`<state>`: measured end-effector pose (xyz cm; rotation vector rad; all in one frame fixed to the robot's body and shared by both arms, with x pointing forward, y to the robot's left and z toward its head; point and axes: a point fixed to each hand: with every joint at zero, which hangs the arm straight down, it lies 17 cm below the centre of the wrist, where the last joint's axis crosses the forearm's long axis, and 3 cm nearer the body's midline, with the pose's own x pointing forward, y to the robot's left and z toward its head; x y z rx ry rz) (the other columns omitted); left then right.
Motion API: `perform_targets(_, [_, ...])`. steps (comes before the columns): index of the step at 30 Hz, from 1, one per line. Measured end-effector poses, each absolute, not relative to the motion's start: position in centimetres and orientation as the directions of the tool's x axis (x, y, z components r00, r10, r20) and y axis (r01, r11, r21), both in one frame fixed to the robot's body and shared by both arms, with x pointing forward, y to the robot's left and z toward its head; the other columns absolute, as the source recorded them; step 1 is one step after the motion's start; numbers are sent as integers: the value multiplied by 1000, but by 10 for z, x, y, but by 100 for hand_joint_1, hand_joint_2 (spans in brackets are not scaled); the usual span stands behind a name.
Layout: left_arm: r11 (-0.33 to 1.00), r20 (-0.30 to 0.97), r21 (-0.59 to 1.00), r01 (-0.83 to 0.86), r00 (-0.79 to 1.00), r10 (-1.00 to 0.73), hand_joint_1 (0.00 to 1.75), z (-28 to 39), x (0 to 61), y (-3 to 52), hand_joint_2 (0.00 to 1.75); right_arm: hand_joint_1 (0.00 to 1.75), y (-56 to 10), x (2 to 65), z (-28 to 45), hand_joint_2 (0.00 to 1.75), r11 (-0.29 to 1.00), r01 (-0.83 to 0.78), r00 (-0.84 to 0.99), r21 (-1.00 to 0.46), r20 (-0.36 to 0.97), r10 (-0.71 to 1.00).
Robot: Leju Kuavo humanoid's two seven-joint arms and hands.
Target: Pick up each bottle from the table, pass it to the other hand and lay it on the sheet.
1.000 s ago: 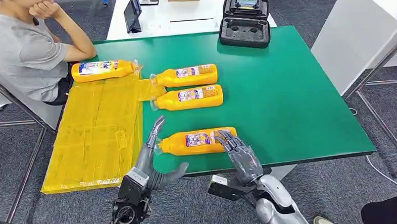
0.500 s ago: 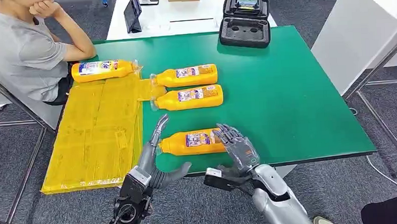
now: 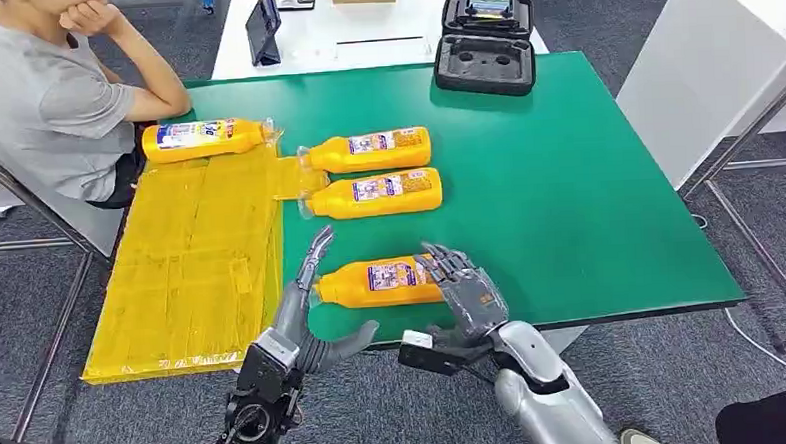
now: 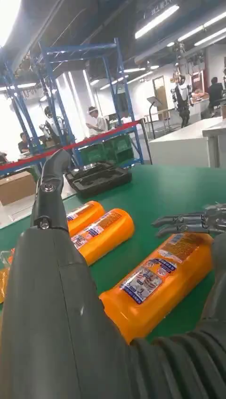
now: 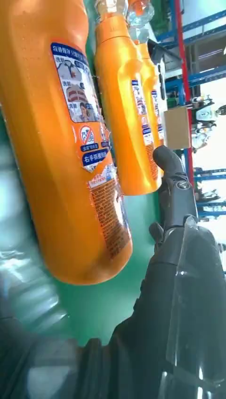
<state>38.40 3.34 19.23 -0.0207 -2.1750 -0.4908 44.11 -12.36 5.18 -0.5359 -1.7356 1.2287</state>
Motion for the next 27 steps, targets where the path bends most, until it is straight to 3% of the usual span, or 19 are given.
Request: perform_targets(27, [919, 780, 338, 201, -606, -155, 0, 193, 383, 27, 175, 0, -125, 466, 25, 175, 361, -203, -454, -910, 414, 789])
